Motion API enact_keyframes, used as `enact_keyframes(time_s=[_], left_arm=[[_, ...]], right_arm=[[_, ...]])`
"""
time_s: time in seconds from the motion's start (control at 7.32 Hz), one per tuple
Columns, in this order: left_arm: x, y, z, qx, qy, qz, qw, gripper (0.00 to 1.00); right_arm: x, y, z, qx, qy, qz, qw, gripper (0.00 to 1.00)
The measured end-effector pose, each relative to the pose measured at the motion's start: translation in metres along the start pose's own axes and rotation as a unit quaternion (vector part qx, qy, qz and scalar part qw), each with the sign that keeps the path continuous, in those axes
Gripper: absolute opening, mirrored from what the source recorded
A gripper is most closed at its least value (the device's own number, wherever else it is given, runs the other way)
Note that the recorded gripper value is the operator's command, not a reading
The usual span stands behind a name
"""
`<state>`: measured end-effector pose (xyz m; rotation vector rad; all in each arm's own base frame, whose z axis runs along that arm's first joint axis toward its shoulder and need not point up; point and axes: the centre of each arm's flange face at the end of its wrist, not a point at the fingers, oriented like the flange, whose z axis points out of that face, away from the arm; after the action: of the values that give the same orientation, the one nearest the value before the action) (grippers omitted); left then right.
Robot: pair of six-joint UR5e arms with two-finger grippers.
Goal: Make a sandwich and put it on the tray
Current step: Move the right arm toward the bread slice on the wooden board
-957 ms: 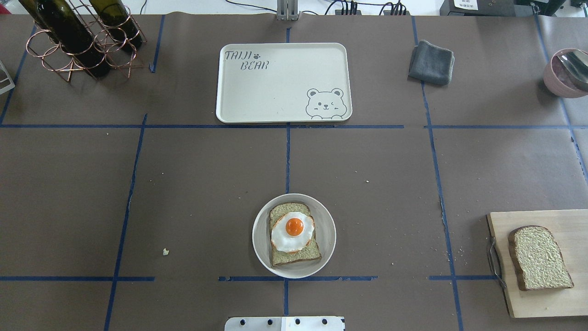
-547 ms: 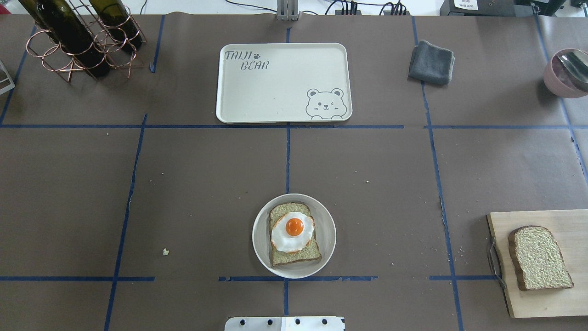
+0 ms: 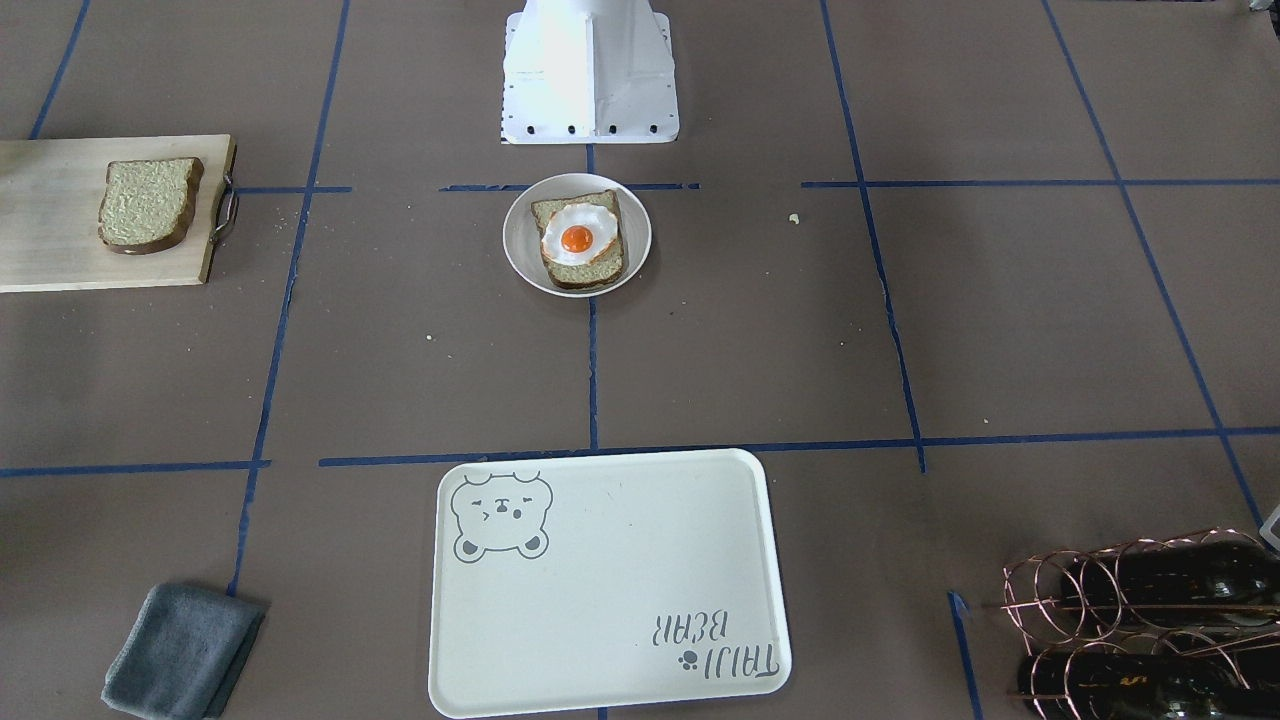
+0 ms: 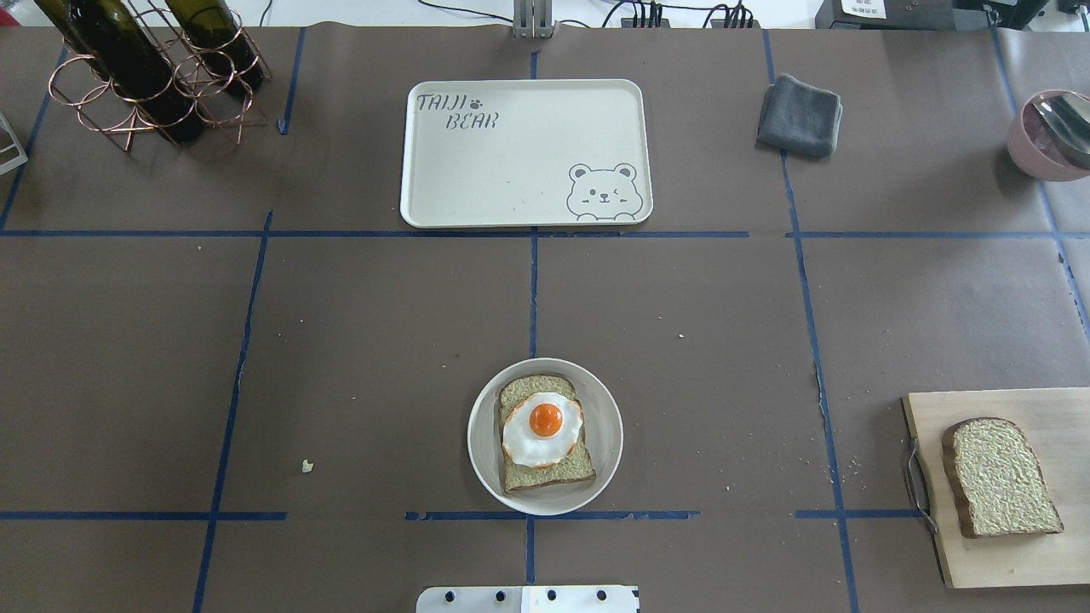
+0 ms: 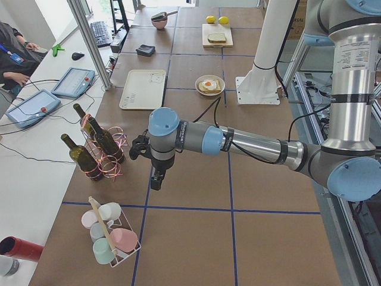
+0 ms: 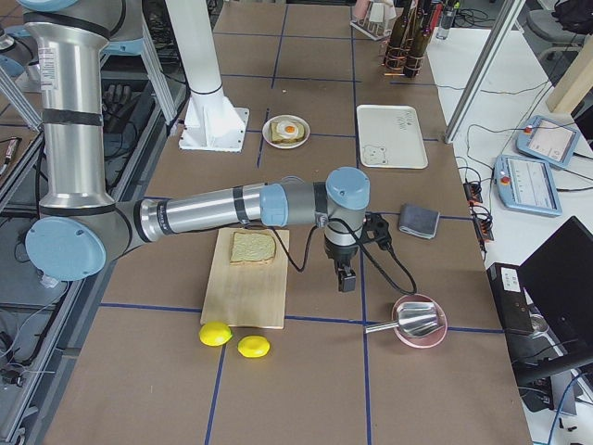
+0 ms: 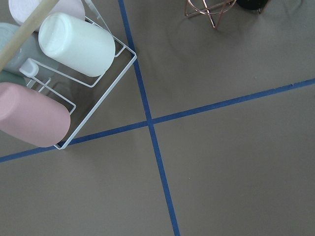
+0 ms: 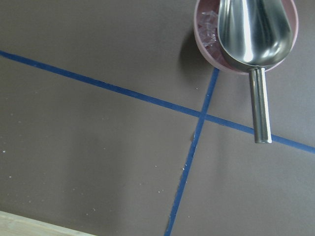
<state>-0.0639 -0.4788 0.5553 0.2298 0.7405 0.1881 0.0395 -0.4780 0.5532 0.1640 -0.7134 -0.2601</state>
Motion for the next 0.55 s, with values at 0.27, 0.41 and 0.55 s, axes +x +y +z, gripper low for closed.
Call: enact_keyframes(time_s=[0.27,0.41,0.55], left_arm=[[0.000,0.000,0.001,0.000,0.000,0.000,1.0000,1.00],[-0.001,0.000,0.002,-0.001,0.000,0.000,1.0000,1.00],[0.000,-0.001,0.002,0.000,0.000,0.002,1.0000,1.00]], right_arm=[[-0.023,0.018,-0.003,0.014,-0.049,-0.006,0.9987,1.00],[-0.031,0.029,0.004,0.026,-0.066,-0.007,0.9974,1.00],[-0.042,0.043,0.017,0.044,-0.075,0.001,0.9962,1.00]])
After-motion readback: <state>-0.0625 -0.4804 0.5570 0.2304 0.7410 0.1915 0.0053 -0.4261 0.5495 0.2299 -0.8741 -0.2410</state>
